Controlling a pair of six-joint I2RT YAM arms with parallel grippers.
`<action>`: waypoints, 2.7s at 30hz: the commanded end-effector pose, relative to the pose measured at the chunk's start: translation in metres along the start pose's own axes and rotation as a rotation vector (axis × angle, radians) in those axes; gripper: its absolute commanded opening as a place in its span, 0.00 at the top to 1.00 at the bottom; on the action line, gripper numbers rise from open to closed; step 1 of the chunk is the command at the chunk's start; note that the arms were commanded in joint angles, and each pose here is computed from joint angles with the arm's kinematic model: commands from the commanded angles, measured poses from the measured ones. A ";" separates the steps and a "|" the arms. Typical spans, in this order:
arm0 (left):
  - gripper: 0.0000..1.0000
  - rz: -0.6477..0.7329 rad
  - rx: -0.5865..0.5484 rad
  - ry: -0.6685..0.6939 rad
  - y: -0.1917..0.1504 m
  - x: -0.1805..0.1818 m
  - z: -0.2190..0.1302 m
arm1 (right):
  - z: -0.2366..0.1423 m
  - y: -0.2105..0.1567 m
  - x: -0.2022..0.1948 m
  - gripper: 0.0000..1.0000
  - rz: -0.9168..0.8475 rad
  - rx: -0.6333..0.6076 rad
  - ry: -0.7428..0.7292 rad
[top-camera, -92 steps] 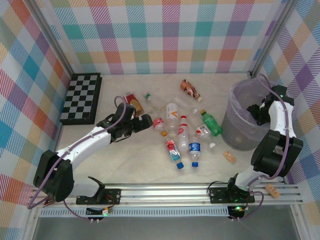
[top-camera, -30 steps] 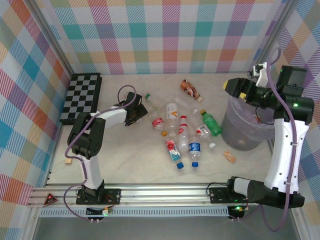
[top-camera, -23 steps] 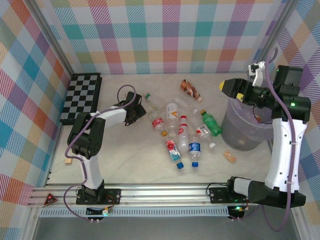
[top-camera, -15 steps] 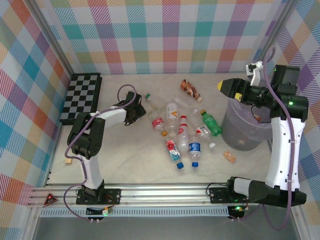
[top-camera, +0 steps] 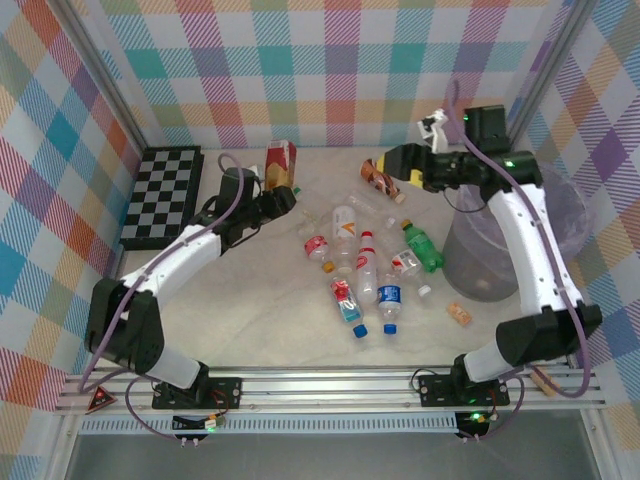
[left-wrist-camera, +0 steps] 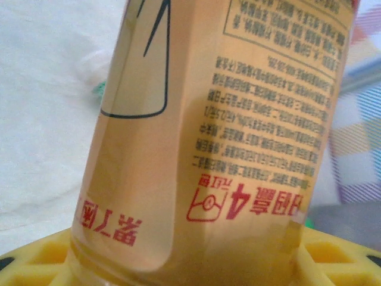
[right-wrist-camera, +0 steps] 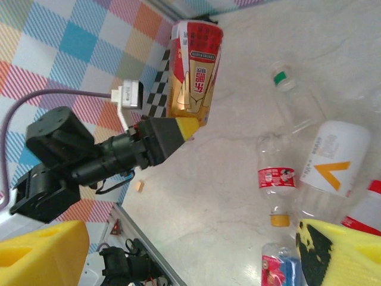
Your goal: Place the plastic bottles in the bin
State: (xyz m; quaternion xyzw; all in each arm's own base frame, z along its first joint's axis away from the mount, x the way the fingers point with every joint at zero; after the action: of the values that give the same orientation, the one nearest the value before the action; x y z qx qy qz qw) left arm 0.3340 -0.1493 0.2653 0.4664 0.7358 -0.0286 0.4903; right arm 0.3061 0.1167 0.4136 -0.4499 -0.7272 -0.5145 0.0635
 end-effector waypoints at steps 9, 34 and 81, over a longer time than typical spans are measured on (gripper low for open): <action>0.49 0.099 0.190 -0.436 -0.056 -0.082 -0.016 | 0.048 0.019 -0.004 0.00 -0.002 0.001 0.015; 0.40 0.129 0.225 -0.399 -0.090 -0.102 -0.008 | 0.081 0.012 -0.025 0.43 0.122 0.055 -0.092; 0.00 -0.139 0.312 0.177 -0.146 0.029 0.010 | -0.200 -0.014 -0.082 0.63 0.274 -0.124 -1.104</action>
State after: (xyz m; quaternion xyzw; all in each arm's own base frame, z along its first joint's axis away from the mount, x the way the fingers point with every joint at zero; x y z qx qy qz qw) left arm 0.2438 -0.2206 0.1762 0.4956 0.7860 -0.1321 0.3453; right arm 0.2672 -0.0902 0.4573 -0.7463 -0.5561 -0.2364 -0.2790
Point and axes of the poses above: each hand's point on the last joint's axis, 136 mm out from that joint toward the fingers, its own z axis out along the fingers, its own x axis along the line the jaws close on, y = z × x, the point moved 10 cm from there along -z, back along the fingers, and after that the axes turned 13 degrees about -z, right-handed, at the moved point
